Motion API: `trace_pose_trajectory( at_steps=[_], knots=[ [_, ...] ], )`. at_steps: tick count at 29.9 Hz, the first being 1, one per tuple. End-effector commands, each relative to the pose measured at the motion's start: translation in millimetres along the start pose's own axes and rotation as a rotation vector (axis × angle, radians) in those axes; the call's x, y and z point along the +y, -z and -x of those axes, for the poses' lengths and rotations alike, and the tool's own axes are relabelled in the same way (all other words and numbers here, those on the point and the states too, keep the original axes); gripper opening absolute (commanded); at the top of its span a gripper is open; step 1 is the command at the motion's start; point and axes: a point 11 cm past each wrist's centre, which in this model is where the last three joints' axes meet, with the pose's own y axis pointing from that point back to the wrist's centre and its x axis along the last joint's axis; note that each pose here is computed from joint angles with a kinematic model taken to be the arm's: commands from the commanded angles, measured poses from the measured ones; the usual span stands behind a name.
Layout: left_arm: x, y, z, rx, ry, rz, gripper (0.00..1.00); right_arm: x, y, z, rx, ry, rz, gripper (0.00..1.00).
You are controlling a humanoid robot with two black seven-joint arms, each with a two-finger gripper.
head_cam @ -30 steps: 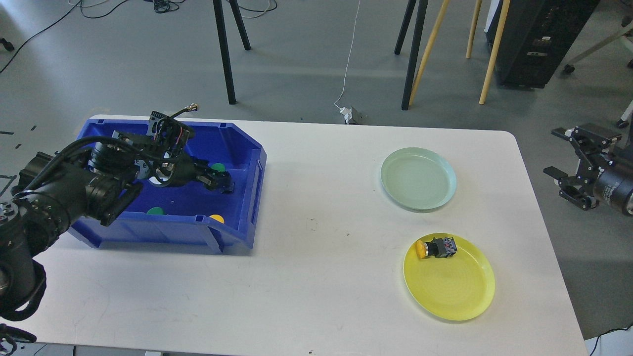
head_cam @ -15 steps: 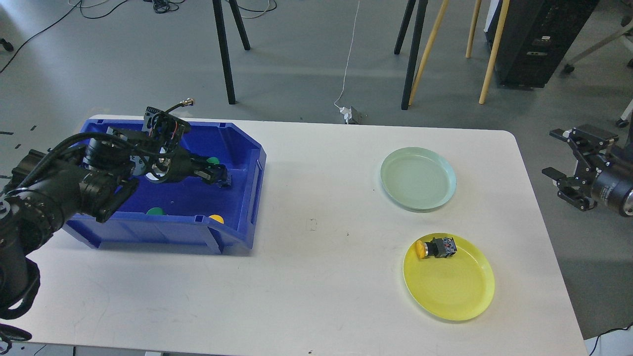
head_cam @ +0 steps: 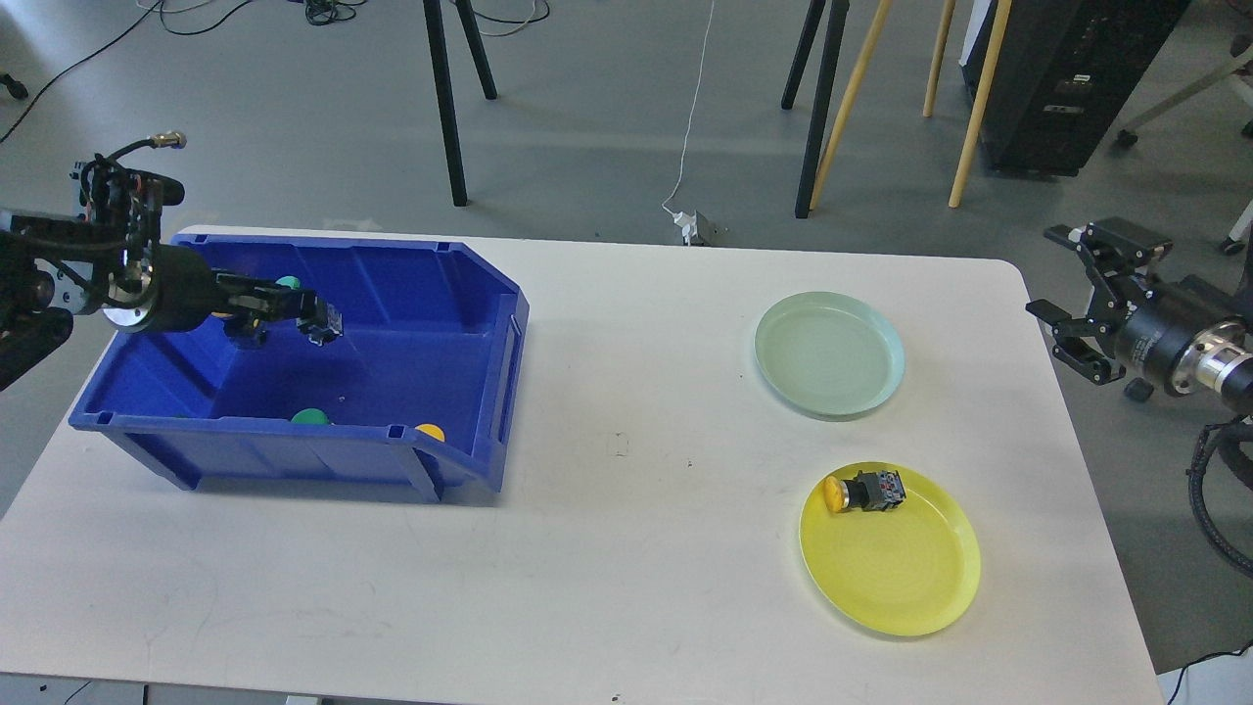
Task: Pass button and place on color plate
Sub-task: 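Lift the green button up out of the bin toward the right gripper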
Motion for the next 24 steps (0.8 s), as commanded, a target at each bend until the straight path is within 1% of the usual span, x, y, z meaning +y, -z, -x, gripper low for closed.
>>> trace_pose_trajectory(
  at_steps=[1,4,9,11,13,15,20,24],
  knots=[
    [25.0,-24.7,-17.6,0.042,-0.026,0.109,0.40,-6.4,2.1,7.1,0.007,0.018,-0.008,0.85],
    [42.3,-55.5,-56.9,0.053,-0.137,0.220,0.40,-12.1,6.8,13.6,-0.005,0.031,-0.032,0.85],
    [80.5,-96.4,-132.6,0.126,-0.382,0.410,0.40,-23.2,40.0,29.4,-0.022,0.076,-0.125,0.85],
    [83.9,-121.5,-153.8,0.173,-0.445,0.523,0.40,-26.5,57.3,41.2,-0.022,0.112,-0.168,0.85],
    [78.8,-147.7,-165.6,0.179,-0.455,0.602,0.40,-29.2,76.9,54.6,-0.018,0.152,-0.214,0.85],
    [73.3,-170.9,-173.0,0.159,-0.448,0.652,0.40,-31.9,98.0,68.6,-0.019,0.194,-0.265,0.85],
    [48.8,-222.9,-172.0,0.143,-0.394,0.765,0.40,-47.5,138.0,120.5,-0.037,0.328,-0.364,0.85],
    [32.7,-252.2,-170.7,0.143,-0.364,0.820,0.40,-56.8,149.9,172.4,-0.060,0.455,-0.403,0.85]
  ],
)
